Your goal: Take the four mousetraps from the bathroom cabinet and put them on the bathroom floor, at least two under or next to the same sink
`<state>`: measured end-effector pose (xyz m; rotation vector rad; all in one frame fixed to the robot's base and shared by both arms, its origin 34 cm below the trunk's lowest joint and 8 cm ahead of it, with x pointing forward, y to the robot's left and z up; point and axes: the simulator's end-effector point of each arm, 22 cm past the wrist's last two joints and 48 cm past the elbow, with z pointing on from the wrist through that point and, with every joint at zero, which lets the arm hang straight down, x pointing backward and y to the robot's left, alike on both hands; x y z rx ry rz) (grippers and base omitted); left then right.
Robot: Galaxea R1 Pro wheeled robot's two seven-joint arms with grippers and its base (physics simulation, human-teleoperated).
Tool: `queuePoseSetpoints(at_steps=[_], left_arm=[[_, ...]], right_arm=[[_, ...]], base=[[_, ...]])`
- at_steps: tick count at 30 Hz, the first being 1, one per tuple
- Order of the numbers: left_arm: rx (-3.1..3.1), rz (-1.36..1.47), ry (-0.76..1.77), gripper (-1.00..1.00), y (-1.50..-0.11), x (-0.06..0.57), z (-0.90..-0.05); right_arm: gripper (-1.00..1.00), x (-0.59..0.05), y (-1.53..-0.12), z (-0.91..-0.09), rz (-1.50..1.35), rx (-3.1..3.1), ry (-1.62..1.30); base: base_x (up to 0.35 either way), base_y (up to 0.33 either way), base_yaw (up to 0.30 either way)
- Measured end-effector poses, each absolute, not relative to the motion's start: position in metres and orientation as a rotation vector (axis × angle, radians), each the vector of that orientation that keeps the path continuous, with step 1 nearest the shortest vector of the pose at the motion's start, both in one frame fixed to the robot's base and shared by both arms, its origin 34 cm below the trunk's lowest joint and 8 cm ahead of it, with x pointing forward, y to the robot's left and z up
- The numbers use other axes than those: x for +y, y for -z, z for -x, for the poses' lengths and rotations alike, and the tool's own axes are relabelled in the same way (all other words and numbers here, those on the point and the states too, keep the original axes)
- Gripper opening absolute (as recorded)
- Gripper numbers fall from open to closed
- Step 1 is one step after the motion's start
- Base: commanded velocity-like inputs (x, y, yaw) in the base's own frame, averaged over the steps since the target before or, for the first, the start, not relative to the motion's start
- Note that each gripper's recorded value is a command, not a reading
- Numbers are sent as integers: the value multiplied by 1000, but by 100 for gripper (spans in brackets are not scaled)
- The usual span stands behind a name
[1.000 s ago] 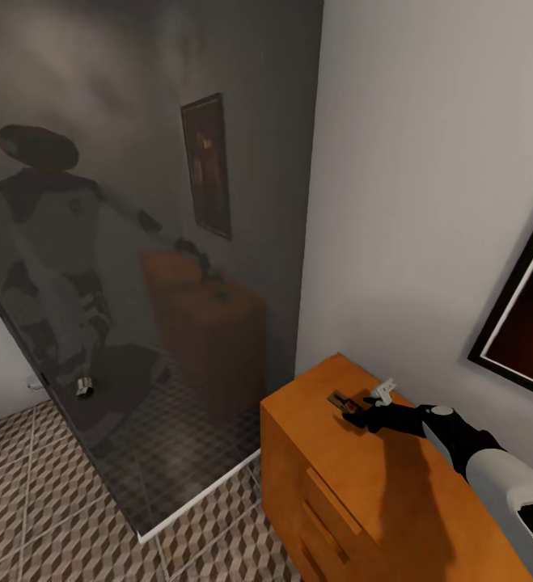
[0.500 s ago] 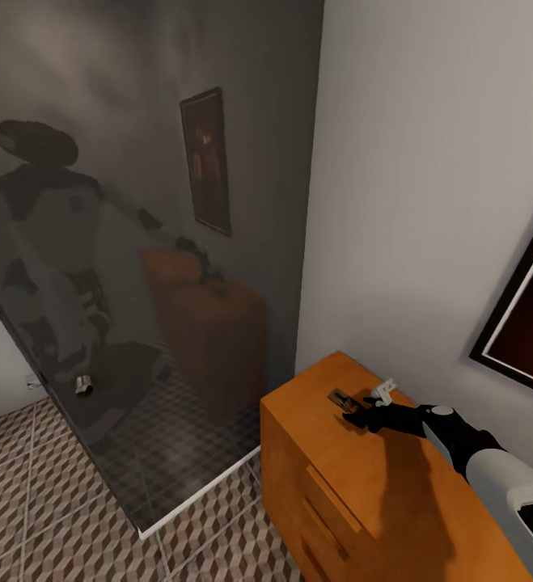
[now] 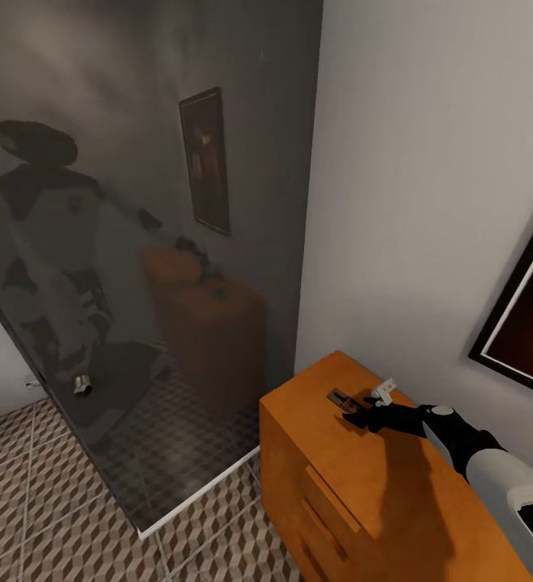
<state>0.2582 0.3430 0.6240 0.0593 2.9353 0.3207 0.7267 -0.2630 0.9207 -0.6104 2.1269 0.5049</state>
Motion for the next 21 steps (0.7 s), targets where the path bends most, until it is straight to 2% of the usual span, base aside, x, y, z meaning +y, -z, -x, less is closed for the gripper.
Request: queuePoseSetpoints(at_steps=[21], left_arm=[[2935, -59, -320, 100, -624, 343, -258]], right_arm=[[100, -262, -921, -727, 611, 2126, -506]], base=[[9, 0, 0]])
